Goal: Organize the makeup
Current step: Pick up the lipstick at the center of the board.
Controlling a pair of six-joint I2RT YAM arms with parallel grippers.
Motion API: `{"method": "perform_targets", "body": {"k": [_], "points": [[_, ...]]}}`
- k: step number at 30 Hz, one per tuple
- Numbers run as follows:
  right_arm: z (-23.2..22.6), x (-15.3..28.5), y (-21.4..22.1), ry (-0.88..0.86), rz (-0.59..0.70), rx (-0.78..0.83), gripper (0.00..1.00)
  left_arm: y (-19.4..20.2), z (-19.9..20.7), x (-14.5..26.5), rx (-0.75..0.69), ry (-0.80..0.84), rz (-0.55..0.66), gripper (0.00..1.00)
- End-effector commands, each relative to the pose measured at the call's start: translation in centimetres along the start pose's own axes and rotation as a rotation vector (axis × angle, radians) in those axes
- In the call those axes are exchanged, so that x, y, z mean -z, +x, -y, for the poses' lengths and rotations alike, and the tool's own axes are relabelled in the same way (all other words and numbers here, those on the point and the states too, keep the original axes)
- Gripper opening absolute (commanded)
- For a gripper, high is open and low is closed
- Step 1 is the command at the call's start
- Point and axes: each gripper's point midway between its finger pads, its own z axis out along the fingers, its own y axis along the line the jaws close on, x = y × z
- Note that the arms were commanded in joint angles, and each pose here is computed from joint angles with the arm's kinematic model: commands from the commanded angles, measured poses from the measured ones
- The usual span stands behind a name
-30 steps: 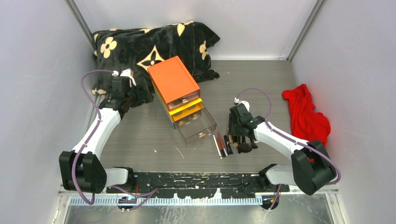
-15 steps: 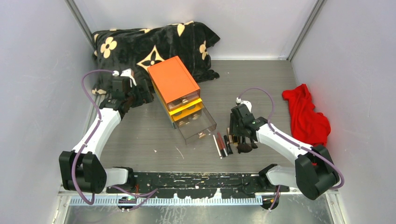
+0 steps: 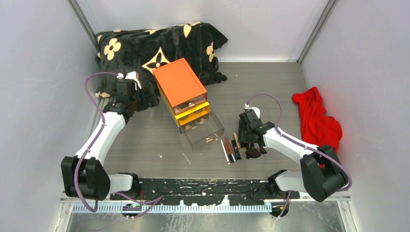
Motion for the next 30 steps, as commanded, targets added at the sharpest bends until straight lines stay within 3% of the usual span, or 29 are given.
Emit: {"method": "perform_targets", "body": {"k": [1, 10, 21, 30], "points": [[-1.0, -0.5, -0.6, -0.040, 0.012, -0.007, 0.49, -0.8, 0.1, 0.2, -0.018, 0.002, 0.034, 1.00], [-1.0, -1.3, -0.2, -0.030, -0.012, 0.004, 0.46, -0.5, 0.0, 0.0, -0.022, 0.000, 0.028, 1.00], [0.4, 0.0, -1.1, 0.026, 0.036, 0.009, 0.23, -0.6, 0.2, 0.5, -0.020, 0.009, 0.038, 1.00], [0.4, -0.1, -0.9, 0.029, 0.026, 0.013, 0.20, -0.6, 0.2, 0.6, -0.018, 0.012, 0.041, 1.00]]}}
